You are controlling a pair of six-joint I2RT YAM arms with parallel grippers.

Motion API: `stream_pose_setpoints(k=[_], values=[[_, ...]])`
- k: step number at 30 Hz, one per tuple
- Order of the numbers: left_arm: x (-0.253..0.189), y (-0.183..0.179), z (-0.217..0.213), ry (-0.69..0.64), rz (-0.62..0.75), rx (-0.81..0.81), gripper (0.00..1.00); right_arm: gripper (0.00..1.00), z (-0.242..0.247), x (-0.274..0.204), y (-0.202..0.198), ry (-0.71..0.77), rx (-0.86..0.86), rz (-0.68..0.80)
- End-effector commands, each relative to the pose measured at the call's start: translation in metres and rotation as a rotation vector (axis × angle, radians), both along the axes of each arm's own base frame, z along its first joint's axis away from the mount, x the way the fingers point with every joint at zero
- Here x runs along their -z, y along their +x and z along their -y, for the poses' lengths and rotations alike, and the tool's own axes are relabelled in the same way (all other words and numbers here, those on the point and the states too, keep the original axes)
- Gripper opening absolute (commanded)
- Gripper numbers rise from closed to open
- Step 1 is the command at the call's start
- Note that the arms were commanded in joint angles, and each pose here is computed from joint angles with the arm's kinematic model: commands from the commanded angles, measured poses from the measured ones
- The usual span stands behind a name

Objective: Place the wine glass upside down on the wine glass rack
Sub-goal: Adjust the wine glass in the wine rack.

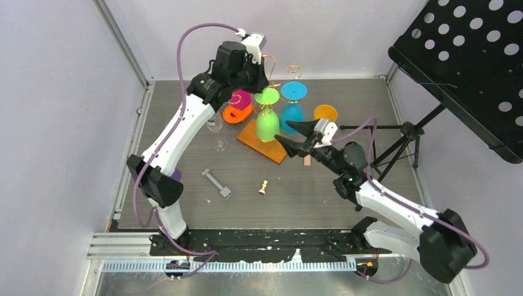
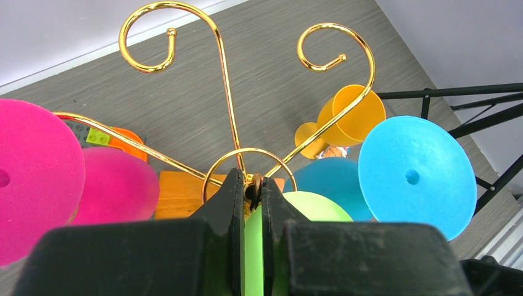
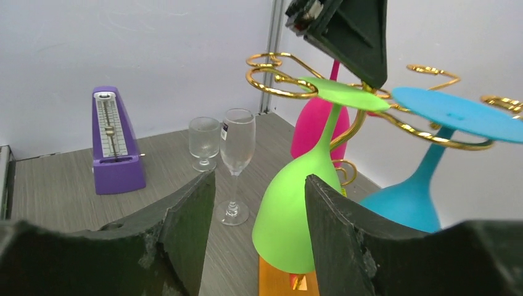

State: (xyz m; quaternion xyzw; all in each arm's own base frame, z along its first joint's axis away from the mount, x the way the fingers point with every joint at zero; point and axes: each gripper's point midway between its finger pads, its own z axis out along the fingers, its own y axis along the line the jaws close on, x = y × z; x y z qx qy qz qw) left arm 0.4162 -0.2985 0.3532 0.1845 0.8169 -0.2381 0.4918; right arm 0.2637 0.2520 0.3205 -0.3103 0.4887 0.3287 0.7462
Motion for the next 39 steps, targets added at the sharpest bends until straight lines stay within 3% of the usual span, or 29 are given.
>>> stream_pose_setpoints(k=[1,11,27,33,39], values=[[-0.005,-0.004,-0.009,0.012,-0.002,-0.011,0.00,0.59,-0.005,-0.026,0.020,0.123,0.097,0.074],[-0.008,-0.007,-0.010,0.008,0.001,-0.005,0.00,0.55,-0.027,-0.039,0.057,0.204,0.189,0.064],[-0.005,-0.007,-0.010,0.012,-0.003,-0.002,0.00,0.48,-0.052,-0.020,0.090,0.119,0.229,0.023],[-0.005,-0.007,-0.010,0.013,-0.002,-0.003,0.00,0.39,-0.057,-0.017,0.097,0.109,0.231,0.015],[-0.005,-0.007,-0.010,0.012,-0.003,-0.004,0.00,0.23,-0.060,-0.018,0.096,0.111,0.216,0.013]])
